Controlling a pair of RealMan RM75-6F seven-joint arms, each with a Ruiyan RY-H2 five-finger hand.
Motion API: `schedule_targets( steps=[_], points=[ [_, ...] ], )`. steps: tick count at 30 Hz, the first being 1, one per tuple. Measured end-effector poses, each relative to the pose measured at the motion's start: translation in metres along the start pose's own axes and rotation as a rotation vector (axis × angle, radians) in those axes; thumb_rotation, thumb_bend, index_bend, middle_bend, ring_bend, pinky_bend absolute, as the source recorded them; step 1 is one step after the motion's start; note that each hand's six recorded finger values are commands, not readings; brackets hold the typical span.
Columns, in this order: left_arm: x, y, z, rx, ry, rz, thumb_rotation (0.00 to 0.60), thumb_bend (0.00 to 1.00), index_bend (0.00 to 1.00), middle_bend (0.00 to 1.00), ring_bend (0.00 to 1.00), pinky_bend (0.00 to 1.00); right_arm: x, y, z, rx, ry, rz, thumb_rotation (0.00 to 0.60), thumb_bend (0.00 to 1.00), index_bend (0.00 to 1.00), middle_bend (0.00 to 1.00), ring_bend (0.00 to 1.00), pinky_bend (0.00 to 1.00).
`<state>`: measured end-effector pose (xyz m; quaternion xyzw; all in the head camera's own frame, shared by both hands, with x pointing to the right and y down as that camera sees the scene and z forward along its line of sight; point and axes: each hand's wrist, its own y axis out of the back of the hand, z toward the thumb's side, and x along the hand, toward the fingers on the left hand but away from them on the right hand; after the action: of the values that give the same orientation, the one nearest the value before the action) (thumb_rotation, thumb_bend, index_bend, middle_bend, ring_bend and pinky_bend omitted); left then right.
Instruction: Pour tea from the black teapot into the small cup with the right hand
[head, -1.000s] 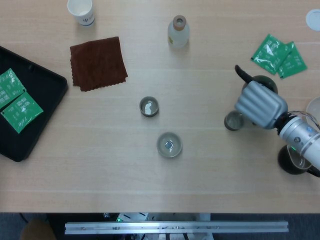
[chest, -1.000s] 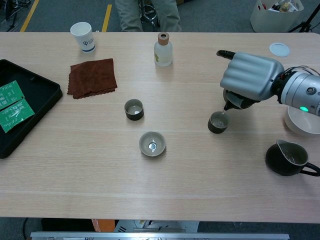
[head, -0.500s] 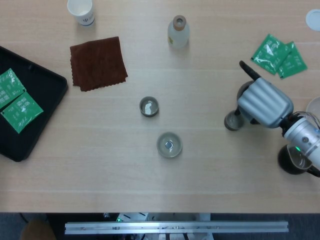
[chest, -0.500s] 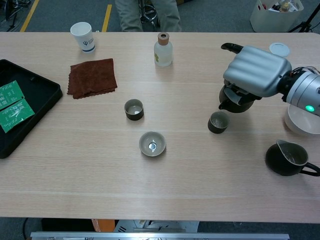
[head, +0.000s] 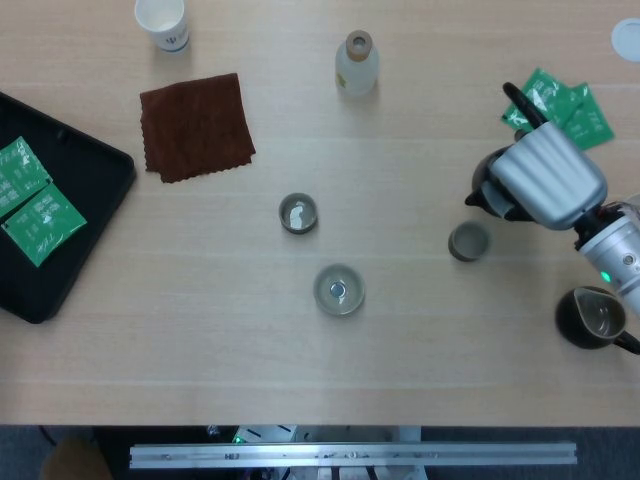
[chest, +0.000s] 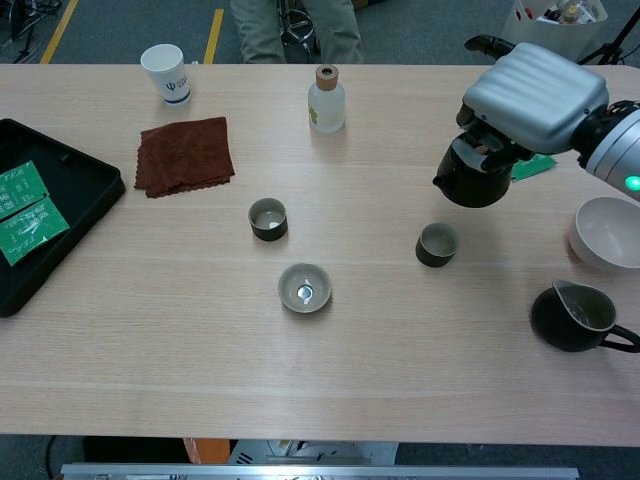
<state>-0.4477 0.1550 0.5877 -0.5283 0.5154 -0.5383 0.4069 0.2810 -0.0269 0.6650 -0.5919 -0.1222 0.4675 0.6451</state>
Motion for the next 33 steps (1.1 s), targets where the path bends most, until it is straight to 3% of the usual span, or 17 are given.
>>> schedule_targets(
  steps=[21,33],
  points=[
    [-0.001,-0.001,-0.004,-0.002,0.008,-0.007,0.600,0.29,0.25,0.25,0.17,0.08,-0.066,-0.023,0.013,-0.330,-0.083,0.074,0.307,0.48,0.71,0.75,0.61,0.07],
    [-0.002,-0.002,-0.008,-0.001,0.020,-0.015,0.600,0.29,0.25,0.25,0.17,0.08,-0.095,-0.040,0.019,-0.401,-0.132,0.109,0.307,0.48,0.69,0.73,0.60,0.07]
  ],
)
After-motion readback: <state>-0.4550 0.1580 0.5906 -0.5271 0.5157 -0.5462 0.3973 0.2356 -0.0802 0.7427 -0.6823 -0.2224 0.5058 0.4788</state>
